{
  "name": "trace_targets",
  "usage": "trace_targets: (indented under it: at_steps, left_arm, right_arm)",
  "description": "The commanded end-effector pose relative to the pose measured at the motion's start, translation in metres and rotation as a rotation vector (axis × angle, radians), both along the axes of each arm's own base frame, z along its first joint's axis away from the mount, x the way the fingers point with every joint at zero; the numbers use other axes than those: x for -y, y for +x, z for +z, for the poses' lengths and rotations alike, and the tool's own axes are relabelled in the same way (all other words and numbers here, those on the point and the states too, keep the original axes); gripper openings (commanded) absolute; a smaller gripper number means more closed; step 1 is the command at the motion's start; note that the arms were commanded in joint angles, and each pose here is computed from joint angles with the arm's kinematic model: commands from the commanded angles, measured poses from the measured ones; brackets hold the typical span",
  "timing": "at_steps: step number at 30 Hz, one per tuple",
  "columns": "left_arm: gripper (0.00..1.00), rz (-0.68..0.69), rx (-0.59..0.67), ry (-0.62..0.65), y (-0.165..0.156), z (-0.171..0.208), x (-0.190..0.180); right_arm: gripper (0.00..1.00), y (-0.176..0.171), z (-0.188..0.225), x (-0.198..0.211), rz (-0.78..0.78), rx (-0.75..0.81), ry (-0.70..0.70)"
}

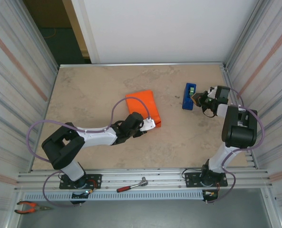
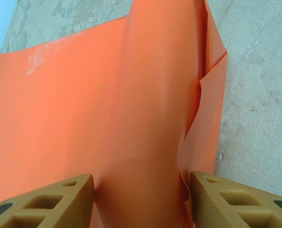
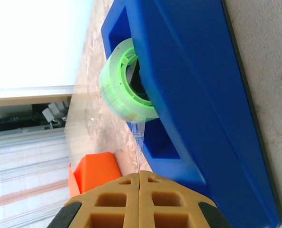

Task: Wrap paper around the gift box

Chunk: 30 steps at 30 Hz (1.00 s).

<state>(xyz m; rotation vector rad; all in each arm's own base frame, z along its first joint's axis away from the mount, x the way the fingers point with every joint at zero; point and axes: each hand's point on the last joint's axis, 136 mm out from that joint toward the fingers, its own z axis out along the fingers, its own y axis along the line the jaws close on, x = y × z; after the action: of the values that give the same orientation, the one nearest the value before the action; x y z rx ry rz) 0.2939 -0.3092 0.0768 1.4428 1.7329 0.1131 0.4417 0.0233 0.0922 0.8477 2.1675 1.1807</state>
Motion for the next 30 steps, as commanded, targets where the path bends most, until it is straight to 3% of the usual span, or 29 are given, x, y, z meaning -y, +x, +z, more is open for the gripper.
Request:
trace_targets:
  at_steps: [1, 19, 30]
  left_arm:
    - [0.54, 0.005, -0.069, 0.037, -0.007, -0.018, -0.005]
    - [0.54, 0.002, -0.066, 0.043, -0.009, -0.018, -0.004]
    - [0.54, -0.001, -0.071, 0.05, -0.01, -0.02, -0.004]
  right_arm:
    - [0.0, -0.004, 0.032, -0.007, 0.018, 0.067, 0.05]
    - [0.0, -0.024, 0.058, -0.017, -0.017, 0.129, 0.144]
    - [0.0, -0.043, 0.04, -0.021, -0.052, 0.074, 0.144]
